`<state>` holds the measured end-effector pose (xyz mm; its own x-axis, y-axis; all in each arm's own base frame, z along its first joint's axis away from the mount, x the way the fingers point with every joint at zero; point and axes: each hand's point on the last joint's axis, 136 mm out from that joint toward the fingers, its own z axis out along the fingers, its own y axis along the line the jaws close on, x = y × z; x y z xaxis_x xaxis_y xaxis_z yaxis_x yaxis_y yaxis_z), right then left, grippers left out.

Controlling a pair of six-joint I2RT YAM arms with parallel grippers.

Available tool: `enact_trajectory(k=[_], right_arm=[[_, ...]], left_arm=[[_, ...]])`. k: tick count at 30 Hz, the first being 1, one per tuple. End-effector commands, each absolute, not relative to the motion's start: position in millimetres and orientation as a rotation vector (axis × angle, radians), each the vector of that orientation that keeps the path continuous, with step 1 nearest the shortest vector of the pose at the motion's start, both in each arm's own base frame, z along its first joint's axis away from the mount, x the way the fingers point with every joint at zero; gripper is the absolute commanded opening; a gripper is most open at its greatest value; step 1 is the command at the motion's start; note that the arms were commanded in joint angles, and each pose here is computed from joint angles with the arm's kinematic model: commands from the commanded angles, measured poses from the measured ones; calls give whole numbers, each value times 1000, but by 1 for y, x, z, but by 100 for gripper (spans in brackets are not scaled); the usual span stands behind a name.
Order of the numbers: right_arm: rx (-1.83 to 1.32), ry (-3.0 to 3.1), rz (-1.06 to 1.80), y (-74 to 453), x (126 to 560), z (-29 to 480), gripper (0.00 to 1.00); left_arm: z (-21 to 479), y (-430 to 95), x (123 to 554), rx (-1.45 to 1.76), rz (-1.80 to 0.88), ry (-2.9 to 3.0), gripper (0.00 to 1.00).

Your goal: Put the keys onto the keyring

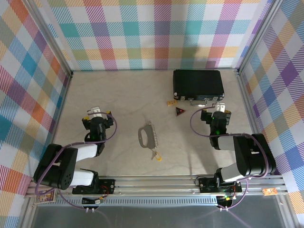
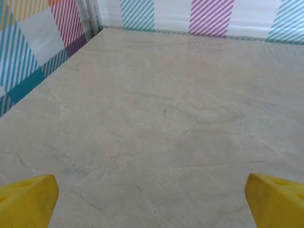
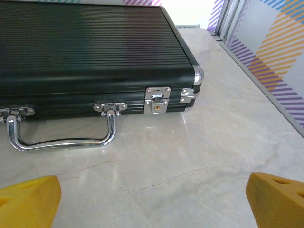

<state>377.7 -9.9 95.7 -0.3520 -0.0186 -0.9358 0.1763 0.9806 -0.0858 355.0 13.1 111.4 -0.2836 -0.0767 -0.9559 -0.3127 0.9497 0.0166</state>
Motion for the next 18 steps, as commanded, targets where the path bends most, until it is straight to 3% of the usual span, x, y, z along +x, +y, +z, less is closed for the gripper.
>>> enact_trajectory(k=[1, 18], right_arm=[[88, 1897, -93, 5, 393, 107, 99], [91, 1953, 52, 2, 398, 97, 99]], left_arm=[[124, 12, 362, -258, 216, 1780, 100], [93, 11, 380, -238, 158, 1836, 100]])
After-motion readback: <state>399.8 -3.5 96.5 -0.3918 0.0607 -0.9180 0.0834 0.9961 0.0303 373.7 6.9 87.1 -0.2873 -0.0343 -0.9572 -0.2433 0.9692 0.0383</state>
